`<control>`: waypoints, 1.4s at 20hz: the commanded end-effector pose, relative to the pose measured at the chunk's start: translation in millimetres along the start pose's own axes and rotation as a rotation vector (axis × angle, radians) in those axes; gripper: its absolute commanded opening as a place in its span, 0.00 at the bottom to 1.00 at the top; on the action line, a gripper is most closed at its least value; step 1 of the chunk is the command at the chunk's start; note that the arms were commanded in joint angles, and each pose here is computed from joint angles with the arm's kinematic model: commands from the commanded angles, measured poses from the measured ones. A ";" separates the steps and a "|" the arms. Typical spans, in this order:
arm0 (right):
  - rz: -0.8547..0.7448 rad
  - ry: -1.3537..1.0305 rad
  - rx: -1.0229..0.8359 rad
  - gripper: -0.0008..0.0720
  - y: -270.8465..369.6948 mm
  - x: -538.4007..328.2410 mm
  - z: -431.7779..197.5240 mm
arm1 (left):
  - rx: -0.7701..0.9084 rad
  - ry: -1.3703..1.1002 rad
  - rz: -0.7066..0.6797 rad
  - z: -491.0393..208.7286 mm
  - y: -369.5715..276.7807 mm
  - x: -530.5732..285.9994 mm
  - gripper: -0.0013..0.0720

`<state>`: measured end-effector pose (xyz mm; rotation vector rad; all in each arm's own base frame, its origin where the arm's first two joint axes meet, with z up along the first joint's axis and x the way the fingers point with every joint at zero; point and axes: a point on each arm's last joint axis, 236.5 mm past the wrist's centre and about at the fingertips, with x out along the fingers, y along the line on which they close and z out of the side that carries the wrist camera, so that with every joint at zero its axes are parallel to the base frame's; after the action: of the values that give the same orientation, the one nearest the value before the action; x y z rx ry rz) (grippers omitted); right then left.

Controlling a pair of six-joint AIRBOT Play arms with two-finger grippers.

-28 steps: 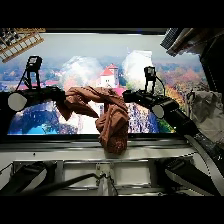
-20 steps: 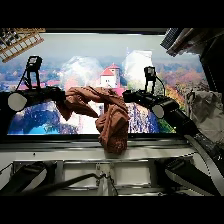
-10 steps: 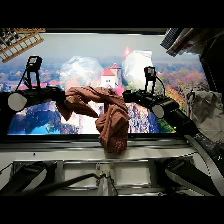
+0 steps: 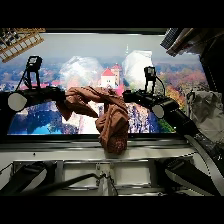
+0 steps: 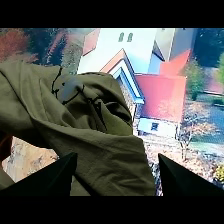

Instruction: Fold the clothes and pants, and hang the long-sleeved shirts on hangers.

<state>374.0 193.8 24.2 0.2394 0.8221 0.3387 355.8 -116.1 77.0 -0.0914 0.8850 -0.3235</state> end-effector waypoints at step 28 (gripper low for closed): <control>0.184 0.344 -0.051 0.79 83.5 -29.1 -102.5 | 0.159 0.092 0.043 -47.3 13.8 77.3 1.00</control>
<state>260.5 262.0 1.0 0.2012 1.1527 0.5735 336.7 -115.5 5.7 0.0034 0.9934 -0.3071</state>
